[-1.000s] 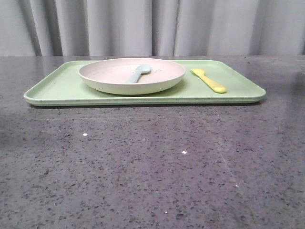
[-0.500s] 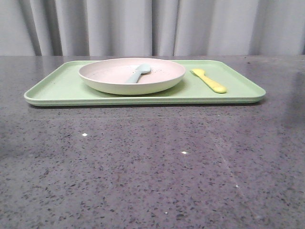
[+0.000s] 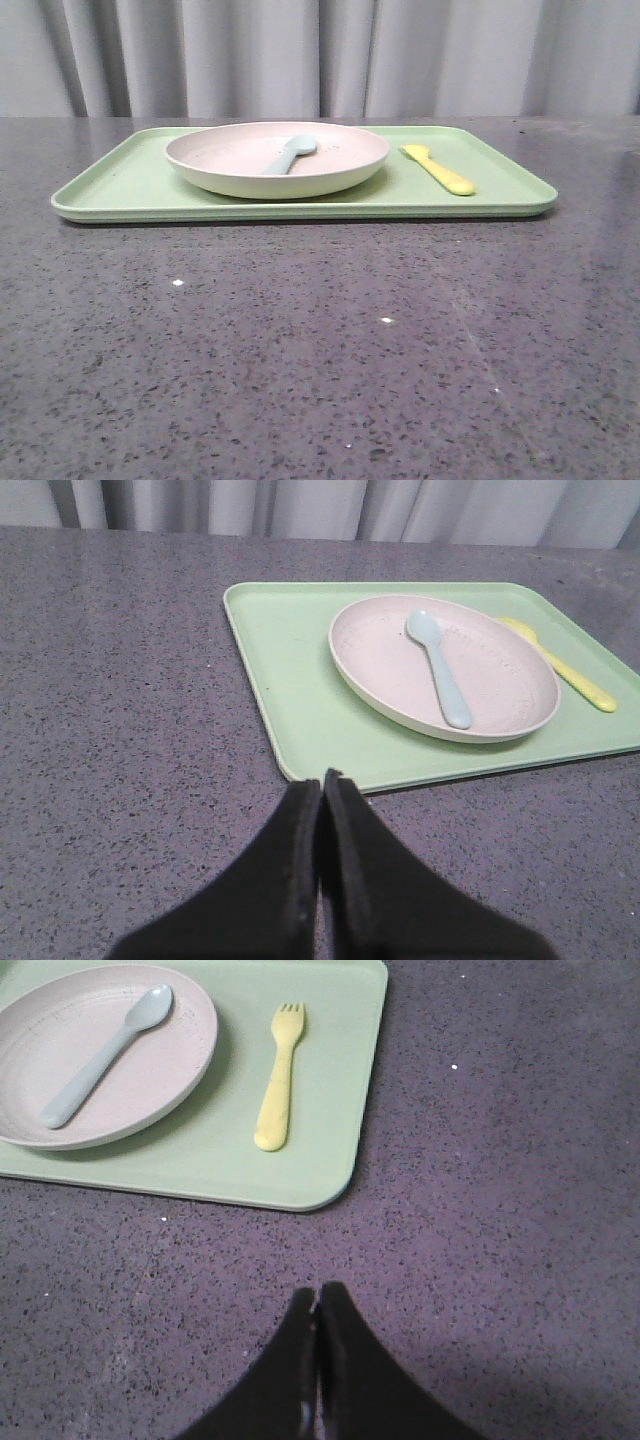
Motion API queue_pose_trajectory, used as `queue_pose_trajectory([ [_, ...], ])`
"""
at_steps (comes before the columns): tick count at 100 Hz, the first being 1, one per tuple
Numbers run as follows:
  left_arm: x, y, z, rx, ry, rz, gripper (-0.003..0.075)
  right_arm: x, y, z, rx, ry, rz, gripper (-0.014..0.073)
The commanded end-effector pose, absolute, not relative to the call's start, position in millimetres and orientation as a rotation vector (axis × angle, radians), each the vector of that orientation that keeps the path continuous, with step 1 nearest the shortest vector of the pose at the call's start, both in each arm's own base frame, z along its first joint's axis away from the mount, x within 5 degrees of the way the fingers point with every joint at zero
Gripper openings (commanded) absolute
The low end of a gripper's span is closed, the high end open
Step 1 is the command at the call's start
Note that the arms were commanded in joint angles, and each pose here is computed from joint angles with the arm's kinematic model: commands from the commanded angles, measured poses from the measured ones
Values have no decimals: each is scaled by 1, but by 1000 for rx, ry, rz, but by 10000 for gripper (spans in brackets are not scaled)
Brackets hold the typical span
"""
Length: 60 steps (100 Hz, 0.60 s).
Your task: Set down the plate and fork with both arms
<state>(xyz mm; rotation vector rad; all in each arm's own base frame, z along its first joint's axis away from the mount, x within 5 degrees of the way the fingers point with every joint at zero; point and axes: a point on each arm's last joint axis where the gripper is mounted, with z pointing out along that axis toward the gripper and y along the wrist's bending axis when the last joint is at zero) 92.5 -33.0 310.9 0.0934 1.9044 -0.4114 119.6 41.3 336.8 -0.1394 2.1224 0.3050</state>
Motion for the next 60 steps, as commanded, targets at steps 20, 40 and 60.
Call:
queue_pose_trajectory([
  [20,85,-31,327,83,1766,-437,-20,89,29,327,-149,1927,316,-68],
  [40,85,-31,327,83,1766,-437,-20,75,24,322,-144,1871,328,-68],
  [60,85,-31,327,83,1766,-437,-20,75,24,321,-144,1874,328,-68],
])
